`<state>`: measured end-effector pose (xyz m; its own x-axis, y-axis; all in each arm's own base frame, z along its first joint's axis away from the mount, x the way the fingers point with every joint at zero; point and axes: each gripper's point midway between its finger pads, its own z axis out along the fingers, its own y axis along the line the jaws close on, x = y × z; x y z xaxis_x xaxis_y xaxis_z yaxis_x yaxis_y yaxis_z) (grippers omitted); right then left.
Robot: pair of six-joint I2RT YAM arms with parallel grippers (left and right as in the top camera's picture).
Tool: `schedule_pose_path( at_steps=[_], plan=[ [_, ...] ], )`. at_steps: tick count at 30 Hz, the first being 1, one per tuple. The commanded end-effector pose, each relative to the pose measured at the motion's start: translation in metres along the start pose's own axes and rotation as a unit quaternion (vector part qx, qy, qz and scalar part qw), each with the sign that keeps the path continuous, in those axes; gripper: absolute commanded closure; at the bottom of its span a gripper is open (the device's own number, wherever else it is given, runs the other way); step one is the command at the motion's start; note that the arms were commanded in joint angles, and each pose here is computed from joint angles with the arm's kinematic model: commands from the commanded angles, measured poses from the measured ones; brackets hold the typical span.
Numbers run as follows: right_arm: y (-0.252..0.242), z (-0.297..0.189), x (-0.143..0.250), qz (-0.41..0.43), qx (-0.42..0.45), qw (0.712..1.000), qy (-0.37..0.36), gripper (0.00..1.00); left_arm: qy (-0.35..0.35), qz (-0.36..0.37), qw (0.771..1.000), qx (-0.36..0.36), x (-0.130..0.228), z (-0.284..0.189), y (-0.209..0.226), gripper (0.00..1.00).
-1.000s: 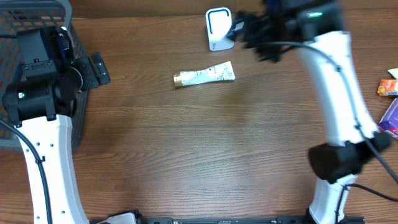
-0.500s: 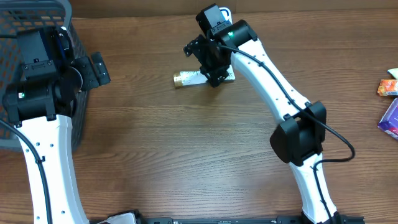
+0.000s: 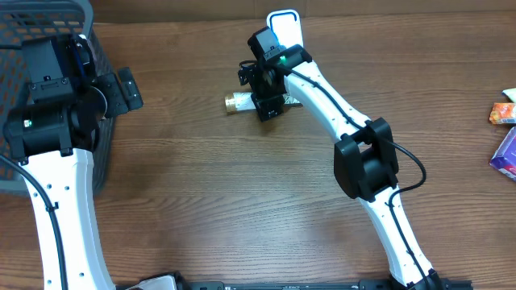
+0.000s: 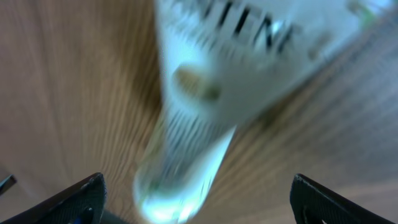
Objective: Scan the item barcode
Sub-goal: 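Reach the right gripper down over the white Pantene tube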
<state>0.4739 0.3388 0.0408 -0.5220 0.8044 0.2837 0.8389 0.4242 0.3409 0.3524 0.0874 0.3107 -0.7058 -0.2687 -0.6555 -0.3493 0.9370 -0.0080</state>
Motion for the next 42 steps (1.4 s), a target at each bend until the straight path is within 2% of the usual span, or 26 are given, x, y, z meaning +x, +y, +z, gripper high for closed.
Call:
schedule_pose_path(
  at_steps=[1, 2, 4, 7, 9, 12, 15, 21, 29, 33, 34, 36, 37, 38, 40, 42],
  plan=[
    [-0.001, 0.017, -0.003, 0.012, 0.000, 1.000, -0.001, 0.07, -0.011, 0.006, 1.000, -0.003, -0.006, -0.005, 0.001, 0.00],
    [-0.001, 0.018, -0.004, 0.013, 0.000, 1.000, -0.003, 0.10, -0.011, 0.006, 1.000, -0.003, -0.006, -0.005, 0.001, 0.00],
    [-0.003, 0.022, -0.011, 0.013, 0.003, 1.000, -0.021, 0.23, -0.011, 0.006, 1.000, -0.003, -0.006, -0.005, 0.001, 0.00],
    [-0.005, 0.021, -0.018, 0.013, 0.006, 0.999, -0.041, 0.36, -0.011, 0.006, 1.000, -0.003, -0.006, -0.005, 0.001, 0.00],
    [-0.005, 0.021, -0.019, 0.000, 0.006, 0.999, -0.042, 0.39, -0.011, 0.006, 1.000, -0.003, -0.006, -0.005, 0.001, 0.00],
    [-0.005, 0.021, -0.013, -0.048, 0.008, 0.998, -0.028, 0.52, -0.011, 0.006, 1.000, -0.003, -0.006, -0.005, 0.001, 0.00],
    [-0.005, 0.021, -0.006, -0.086, 0.008, 0.996, -0.007, 0.61, -0.011, 0.006, 1.000, -0.003, -0.006, -0.005, 0.001, 0.00],
    [-0.006, 0.011, 0.014, -0.199, 0.002, 0.979, 0.048, 0.73, -0.011, 0.006, 1.000, -0.003, -0.006, -0.005, 0.001, 0.00],
    [-0.023, -0.042, 0.042, -0.314, 0.008, 0.941, 0.128, 0.73, -0.011, 0.006, 1.000, -0.003, -0.006, -0.005, 0.001, 0.00],
    [-0.052, -0.088, 0.058, -0.371, 0.028, 0.908, 0.194, 0.73, -0.011, 0.006, 1.000, -0.003, -0.006, -0.005, 0.001, 0.00],
    [-0.077, -0.111, 0.061, -0.385, 0.057, 0.892, 0.231, 0.72, -0.011, 0.006, 1.000, -0.003, -0.006, -0.005, 0.001, 0.00],
    [-0.096, -0.121, 0.057, -0.389, 0.089, 0.883, 0.247, 0.72, -0.011, 0.006, 1.000, -0.003, -0.006, -0.005, 0.001, 0.00],
    [-0.100, -0.119, 0.053, -0.429, 0.084, 0.864, 0.251, 0.62, -0.011, 0.006, 1.000, -0.003, -0.006, -0.005, 0.001, 0.00],
    [-0.103, -0.116, 0.049, -0.432, 0.095, 0.863, 0.244, 0.56, -0.011, 0.006, 1.000, -0.003, -0.006, -0.005, 0.001, 0.00],
    [-0.109, -0.112, 0.040, -0.436, 0.116, 0.863, 0.228, 0.35, -0.011, 0.006, 1.000, -0.003, -0.006, -0.005, 0.001, 0.00],
    [-0.113, -0.108, 0.024, -0.449, 0.145, 0.861, 0.192, 0.27, -0.011, 0.006, 1.000, -0.003, -0.006, -0.005, 0.001, 0.00]
  ],
)
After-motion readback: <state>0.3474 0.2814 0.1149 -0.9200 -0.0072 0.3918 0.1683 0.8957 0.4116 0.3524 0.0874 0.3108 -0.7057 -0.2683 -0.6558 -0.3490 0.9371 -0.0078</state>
